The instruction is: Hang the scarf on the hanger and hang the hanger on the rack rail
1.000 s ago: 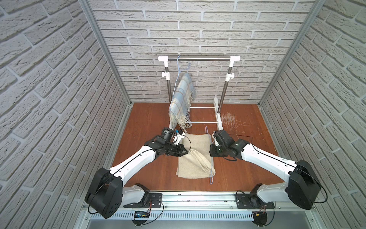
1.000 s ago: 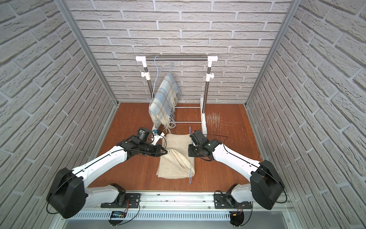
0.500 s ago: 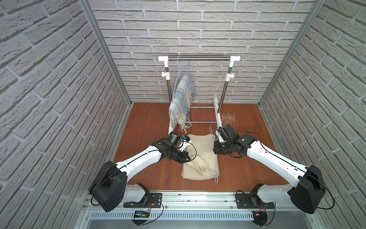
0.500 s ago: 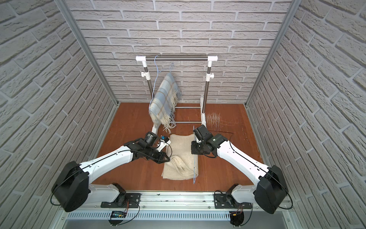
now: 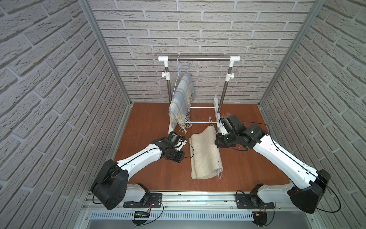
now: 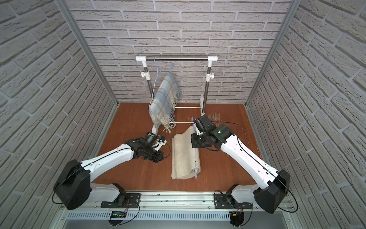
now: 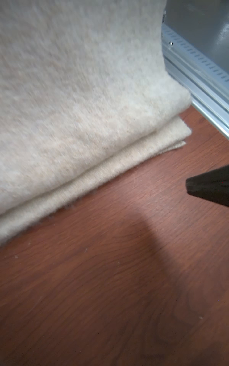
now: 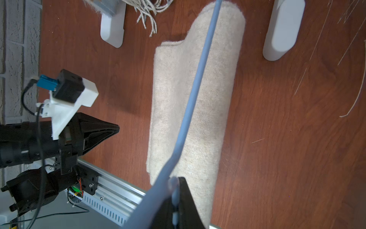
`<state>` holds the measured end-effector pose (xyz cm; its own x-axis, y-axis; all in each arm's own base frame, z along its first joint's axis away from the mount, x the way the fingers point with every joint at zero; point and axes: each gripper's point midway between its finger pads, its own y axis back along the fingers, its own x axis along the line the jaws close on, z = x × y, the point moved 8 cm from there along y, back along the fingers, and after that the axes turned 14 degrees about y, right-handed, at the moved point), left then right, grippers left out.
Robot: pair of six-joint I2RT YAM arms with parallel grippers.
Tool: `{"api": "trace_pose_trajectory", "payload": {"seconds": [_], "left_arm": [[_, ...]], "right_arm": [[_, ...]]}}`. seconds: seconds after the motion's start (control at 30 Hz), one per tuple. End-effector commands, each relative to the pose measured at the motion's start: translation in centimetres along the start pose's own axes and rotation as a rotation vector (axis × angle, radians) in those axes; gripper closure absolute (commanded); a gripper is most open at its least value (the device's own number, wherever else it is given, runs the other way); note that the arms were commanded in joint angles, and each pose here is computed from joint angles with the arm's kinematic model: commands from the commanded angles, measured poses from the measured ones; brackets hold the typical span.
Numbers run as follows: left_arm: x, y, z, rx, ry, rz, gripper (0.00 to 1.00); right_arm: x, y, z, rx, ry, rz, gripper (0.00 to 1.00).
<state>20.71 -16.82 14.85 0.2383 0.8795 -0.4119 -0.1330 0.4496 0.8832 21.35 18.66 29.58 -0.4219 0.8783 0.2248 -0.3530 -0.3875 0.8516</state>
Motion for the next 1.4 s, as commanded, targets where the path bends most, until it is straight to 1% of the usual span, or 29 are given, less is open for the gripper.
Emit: {"api": "trace_pose_trajectory", "payload": {"seconds": [0.0, 0.03, 0.1, 0.13, 0.17, 0.23, 0.27, 0.33, 0.47, 0.53, 0.6, 0.77, 0.93, 1.07, 1.13, 1.2, 1.37], "left_arm": [[-0.5, 1.2, 1.3, -0.075, 0.005, 0.000, 1.00], [-1.2, 2.2, 1.9, -0.137, 0.011, -0.048, 1.00], [-2.4, 4.0, 2.9, -0.243, 0.074, -0.156, 1.00], [-2.8, 4.4, 3.3, -0.259, 0.118, -0.214, 0.90], [-3.1, 4.2, 3.8, -0.245, 0.191, -0.274, 0.72], [-3.3, 3.3, 4.4, -0.203, 0.313, -0.353, 0.59], [-3.2, 2.9, 4.6, -0.191, 0.385, -0.375, 0.55], [-3.0, 2.3, 5.4, -0.174, 0.508, -0.417, 0.53], [-3.8, 2.8, 7.4, -0.209, 0.611, -0.528, 0.51], [-4.4, 3.0, 8.3, -0.205, 0.644, -0.594, 0.51], [-4.8, 3.2, 8.8, -0.205, 0.676, -0.634, 0.51], [-5.5, 4.2, 9.0, -0.222, 0.713, -0.678, 0.52], [-5.5, 4.7, 8.8, -0.264, 0.757, -0.721, 0.52], [-6.0, 4.8, 9.0, -0.295, 0.752, -0.787, 0.51], [-6.3, 4.5, 9.1, -0.299, 0.739, -0.803, 0.48], [-6.3, 4.2, 9.0, -0.301, 0.731, -0.819, 0.42], [-5.4, 3.2, 8.6, -0.316, 0.741, -0.811, 0.32]], "right_arm": [[0.8, 1.7, 1.0, -0.037, 0.047, 0.007, 0.97], [0.9, 1.9, 1.2, -0.037, 0.052, 0.006, 0.97], [1.1, 1.9, 1.3, -0.036, 0.062, -0.001, 0.97], [1.1, 1.9, 1.4, -0.043, 0.064, -0.005, 0.97], [1.0, 1.8, 1.5, -0.050, 0.064, -0.012, 0.97], [1.0, 1.6, 1.7, -0.059, 0.066, -0.017, 0.97], [1.0, 1.6, 1.8, -0.060, 0.066, -0.019, 0.97], [1.0, 1.8, 2.1, -0.075, 0.065, -0.024, 0.97], [1.5, 3.2, 3.2, -0.138, 0.068, -0.002, 0.97], [2.0, 4.0, 3.8, -0.153, 0.080, 0.016, 0.97], [2.3, 4.7, 4.3, -0.162, 0.091, 0.027, 0.97], [3.2, 7.1, 5.8, -0.216, 0.100, 0.052, 0.97], [3.7, 8.3, 7.1, -0.240, 0.098, 0.059, 0.97], [4.1, 9.1, 7.8, -0.256, 0.097, 0.069, 0.97], [4.1, 9.5, 8.1, -0.263, 0.099, 0.069, 0.97], [4.2, 10.0, 8.3, -0.276, 0.100, 0.068, 0.97], [4.3, 11.6, 8.7, -0.304, 0.098, 0.088, 0.97]]}}
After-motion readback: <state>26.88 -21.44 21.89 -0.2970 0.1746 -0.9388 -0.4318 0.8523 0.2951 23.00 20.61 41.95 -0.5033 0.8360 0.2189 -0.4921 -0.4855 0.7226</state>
